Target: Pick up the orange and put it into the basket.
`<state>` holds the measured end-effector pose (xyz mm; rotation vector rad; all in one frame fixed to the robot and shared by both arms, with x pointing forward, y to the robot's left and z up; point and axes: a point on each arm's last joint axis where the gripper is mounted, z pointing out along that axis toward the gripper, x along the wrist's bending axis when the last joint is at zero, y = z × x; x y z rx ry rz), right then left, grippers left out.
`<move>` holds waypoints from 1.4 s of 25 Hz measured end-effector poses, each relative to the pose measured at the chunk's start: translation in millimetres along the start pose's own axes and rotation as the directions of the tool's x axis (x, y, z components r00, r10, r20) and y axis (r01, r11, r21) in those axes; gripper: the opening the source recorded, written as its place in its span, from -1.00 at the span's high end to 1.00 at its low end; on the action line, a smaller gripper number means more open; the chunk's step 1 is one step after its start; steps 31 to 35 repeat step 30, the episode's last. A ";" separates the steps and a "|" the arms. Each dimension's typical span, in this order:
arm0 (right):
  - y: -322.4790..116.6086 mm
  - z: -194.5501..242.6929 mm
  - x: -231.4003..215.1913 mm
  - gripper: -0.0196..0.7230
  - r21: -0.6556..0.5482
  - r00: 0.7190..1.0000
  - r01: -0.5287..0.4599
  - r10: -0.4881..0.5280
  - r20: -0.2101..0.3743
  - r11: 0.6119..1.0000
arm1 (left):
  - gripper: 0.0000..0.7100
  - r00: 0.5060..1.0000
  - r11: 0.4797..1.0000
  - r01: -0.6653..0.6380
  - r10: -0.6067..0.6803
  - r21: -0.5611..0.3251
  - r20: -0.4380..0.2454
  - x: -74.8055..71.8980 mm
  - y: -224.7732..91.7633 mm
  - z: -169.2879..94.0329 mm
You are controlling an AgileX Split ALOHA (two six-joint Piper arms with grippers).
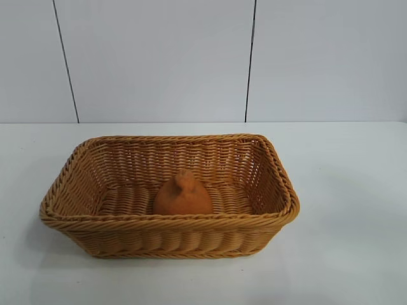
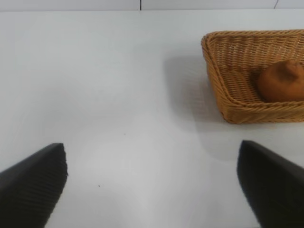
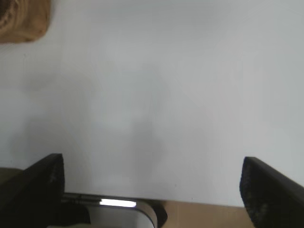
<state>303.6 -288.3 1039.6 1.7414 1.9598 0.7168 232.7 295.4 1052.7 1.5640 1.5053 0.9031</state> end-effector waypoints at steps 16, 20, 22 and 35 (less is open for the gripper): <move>-26.4 -38.2 -0.9 -0.92 -0.297 1.000 -0.016 0.021 0.014 0.955 | -0.95 1.000 1.000 0.000 0.000 0.001 0.000 0.0 -0.1 0.0; -39.0 -49.0 -0.5 -0.92 -0.396 0.999 -0.019 0.029 0.019 0.918 | -0.95 1.000 1.000 0.000 0.000 0.001 0.000 0.0 -0.1 0.0; -44.3 -53.2 -0.2 -0.92 -0.434 0.999 -0.017 0.028 0.018 0.901 | -0.95 1.000 1.000 0.000 0.000 0.001 0.000 0.0 -0.1 0.0; -45.5 -53.9 -0.2 -0.92 -0.439 0.999 -0.017 0.028 0.018 0.898 | -0.95 1.000 1.000 0.000 0.000 0.001 0.000 0.0 -0.1 0.0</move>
